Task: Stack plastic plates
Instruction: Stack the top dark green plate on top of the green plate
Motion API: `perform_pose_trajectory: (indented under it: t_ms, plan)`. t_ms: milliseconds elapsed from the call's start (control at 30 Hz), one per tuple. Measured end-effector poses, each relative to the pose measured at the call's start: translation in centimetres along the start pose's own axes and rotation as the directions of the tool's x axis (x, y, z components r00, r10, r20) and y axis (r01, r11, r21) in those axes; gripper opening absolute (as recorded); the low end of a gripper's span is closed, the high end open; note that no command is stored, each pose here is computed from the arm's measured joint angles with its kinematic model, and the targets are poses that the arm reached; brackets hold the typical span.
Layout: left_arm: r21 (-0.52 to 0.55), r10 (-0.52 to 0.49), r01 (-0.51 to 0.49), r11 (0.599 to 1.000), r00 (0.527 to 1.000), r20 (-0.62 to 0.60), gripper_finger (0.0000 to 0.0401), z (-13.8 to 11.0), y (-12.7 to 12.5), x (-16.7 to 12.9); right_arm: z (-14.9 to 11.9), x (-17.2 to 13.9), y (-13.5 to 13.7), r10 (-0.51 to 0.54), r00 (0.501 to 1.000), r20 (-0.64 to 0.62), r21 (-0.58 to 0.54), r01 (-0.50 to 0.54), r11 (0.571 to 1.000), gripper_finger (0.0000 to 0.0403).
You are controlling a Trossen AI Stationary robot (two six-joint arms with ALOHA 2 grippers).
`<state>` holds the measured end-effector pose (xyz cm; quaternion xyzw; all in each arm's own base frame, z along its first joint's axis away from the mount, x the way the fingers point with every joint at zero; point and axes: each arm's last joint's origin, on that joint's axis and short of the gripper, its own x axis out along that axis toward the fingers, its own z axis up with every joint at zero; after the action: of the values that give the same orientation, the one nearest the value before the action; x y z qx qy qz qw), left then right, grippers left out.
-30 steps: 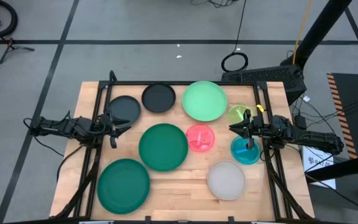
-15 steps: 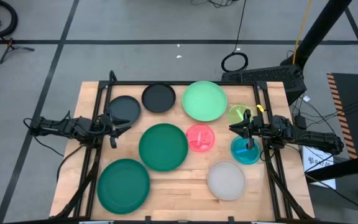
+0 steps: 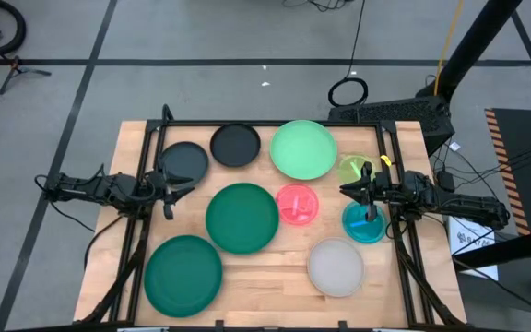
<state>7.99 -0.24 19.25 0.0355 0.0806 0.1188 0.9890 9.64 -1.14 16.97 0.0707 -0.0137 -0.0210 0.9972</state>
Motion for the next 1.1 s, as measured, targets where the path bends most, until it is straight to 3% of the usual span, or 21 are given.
perform_pose_trajectory:
  t_ms: [400,467,533,600,733,900,1000,1100]
  plan:
    - [0.017,0.000,0.000,1.000,1.000,0.003,0.0141,0.0,0.0,0.0,0.0,0.0,0.0,-0.001,1.000,0.001,0.000,0.001,1.000,0.0045]
    - [-0.069,-0.012,0.014,0.997,0.999,0.034,0.0141,0.4,0.0,0.0,0.0,0.0,0.0,0.000,1.000,0.000,0.000,0.000,1.000,0.0045]
    - [-0.227,-0.061,0.078,0.971,0.995,0.082,0.0141,0.8,-0.2,0.0,0.0,0.0,0.0,0.000,1.000,0.000,0.000,0.000,1.000,0.0045]
    - [-0.257,-0.067,0.097,0.962,0.990,0.124,0.0141,1.2,-0.2,-0.1,0.0,0.0,0.0,-0.001,1.000,0.000,0.000,0.001,1.000,0.0045]
    - [-0.249,-0.042,0.105,0.963,0.968,0.246,0.0141,2.5,0.0,-0.3,0.0,0.0,0.0,-0.003,1.000,0.003,-0.073,0.003,0.997,0.0045]
    - [-0.238,-0.017,0.116,0.964,0.926,0.378,0.0141,3.8,0.2,-0.7,0.1,0.0,0.0,0.002,1.000,0.013,-0.079,-0.001,0.997,0.0045]
    - [-0.194,-0.003,0.099,0.976,0.897,0.441,0.0141,4.5,0.4,-1.0,0.5,0.0,0.0,-0.013,0.999,0.052,-0.005,0.013,1.000,0.0045]
    - [-0.147,0.005,0.073,0.986,0.882,0.471,0.0141,4.8,0.5,-1.2,0.5,0.1,-0.3,-0.107,0.993,0.052,0.079,0.102,0.992,0.0045]
